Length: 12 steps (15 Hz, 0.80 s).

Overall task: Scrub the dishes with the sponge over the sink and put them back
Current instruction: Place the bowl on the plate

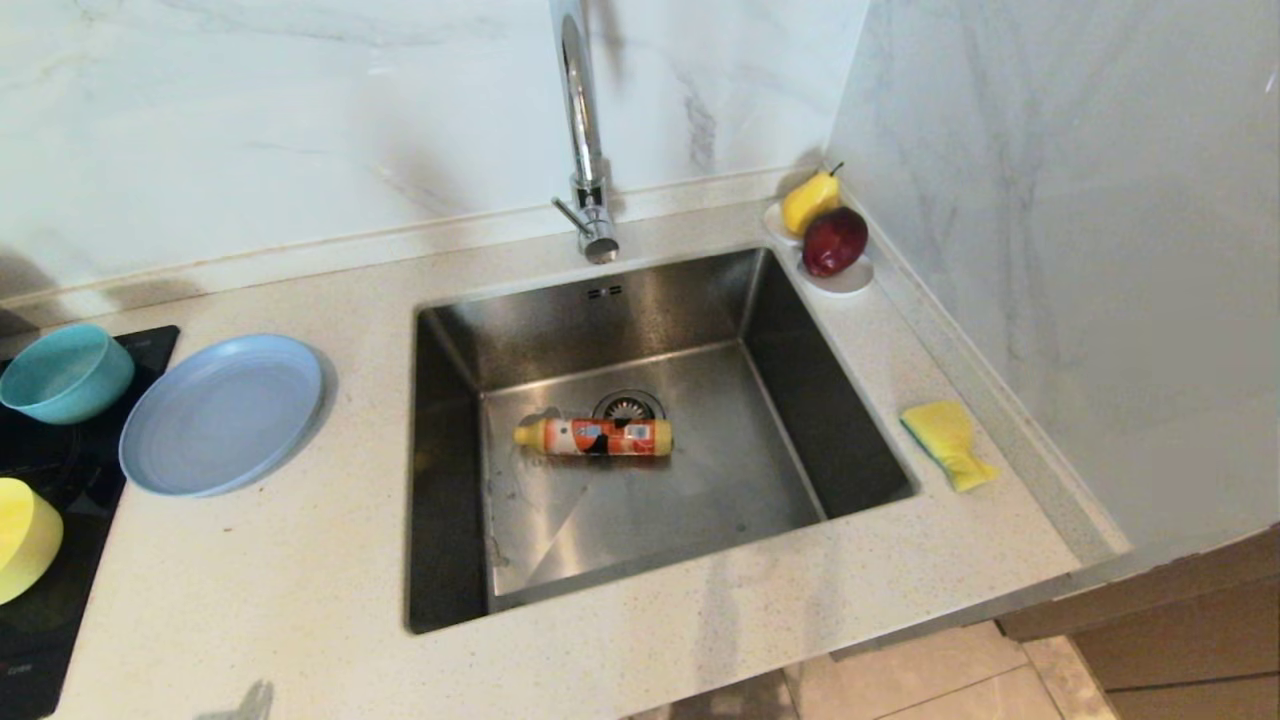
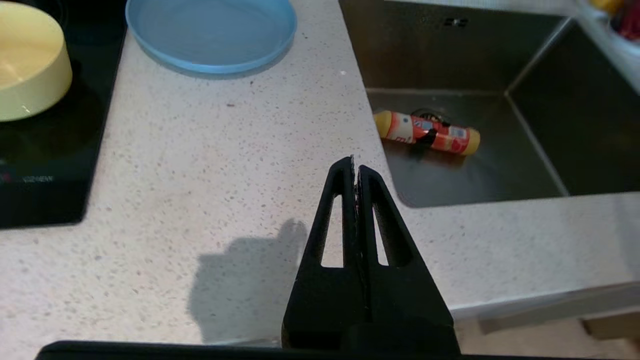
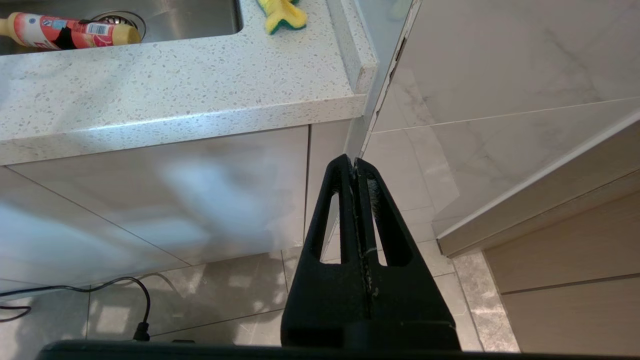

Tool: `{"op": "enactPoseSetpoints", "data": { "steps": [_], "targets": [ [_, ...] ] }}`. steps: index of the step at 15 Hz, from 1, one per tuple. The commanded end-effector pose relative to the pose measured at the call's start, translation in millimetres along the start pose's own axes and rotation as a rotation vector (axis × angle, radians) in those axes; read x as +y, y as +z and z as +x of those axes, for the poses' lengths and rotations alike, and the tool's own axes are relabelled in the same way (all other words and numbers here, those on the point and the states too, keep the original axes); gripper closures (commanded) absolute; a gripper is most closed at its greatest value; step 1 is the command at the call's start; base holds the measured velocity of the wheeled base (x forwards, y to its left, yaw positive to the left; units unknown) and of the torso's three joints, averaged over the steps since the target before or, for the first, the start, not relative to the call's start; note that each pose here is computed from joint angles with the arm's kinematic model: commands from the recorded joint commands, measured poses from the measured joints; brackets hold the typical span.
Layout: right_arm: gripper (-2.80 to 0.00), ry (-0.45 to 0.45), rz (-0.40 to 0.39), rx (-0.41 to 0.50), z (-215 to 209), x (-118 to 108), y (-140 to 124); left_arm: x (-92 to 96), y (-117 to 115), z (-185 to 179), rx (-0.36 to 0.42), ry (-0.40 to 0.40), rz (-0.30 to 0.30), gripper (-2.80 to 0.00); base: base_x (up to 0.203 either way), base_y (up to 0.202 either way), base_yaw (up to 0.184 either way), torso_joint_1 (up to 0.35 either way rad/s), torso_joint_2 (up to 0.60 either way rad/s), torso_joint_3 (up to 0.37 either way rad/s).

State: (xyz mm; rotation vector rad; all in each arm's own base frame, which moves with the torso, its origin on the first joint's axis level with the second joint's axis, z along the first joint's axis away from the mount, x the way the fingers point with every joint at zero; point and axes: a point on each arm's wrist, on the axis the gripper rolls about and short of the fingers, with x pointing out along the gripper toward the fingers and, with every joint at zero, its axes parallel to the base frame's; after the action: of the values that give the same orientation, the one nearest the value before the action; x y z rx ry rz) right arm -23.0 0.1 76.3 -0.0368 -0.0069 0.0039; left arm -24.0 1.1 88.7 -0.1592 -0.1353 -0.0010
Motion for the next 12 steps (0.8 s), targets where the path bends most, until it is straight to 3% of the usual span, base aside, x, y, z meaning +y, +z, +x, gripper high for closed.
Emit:
{"op": "enactPoseSetpoints", "data": {
  "steps": [1, 4, 7, 12],
  "targets": [
    [0.00, 0.001, 0.000, -0.001, 0.0, 0.0, 0.0, 1.7, -10.6, 2.1, 0.035, 0.008, -0.007, 0.00, 0.000, 0.000, 0.000, 0.000, 0.00, 0.000],
    [0.00, 0.001, 0.000, 0.001, 0.1, 0.0, 0.1, 1.6, -9.9, 2.2, 0.029, 0.011, 0.006, 0.00, 0.000, 0.000, 0.000, 0.000, 0.00, 0.000],
    [0.00, 0.001, 0.000, -0.001, 0.0, 0.0, 0.0, 0.9, -9.6, 2.1, 0.036, -0.018, 0.079, 0.00, 0.000, 0.000, 0.000, 0.000, 0.00, 0.000],
    [0.00, 0.001, 0.000, 0.001, 0.1, 0.0, 0.1, 1.4, -10.7, 1.8, 0.049, -0.004, 0.005, 0.00, 0.000, 0.000, 0.000, 0.000, 0.00, 0.000]
  ]
}}
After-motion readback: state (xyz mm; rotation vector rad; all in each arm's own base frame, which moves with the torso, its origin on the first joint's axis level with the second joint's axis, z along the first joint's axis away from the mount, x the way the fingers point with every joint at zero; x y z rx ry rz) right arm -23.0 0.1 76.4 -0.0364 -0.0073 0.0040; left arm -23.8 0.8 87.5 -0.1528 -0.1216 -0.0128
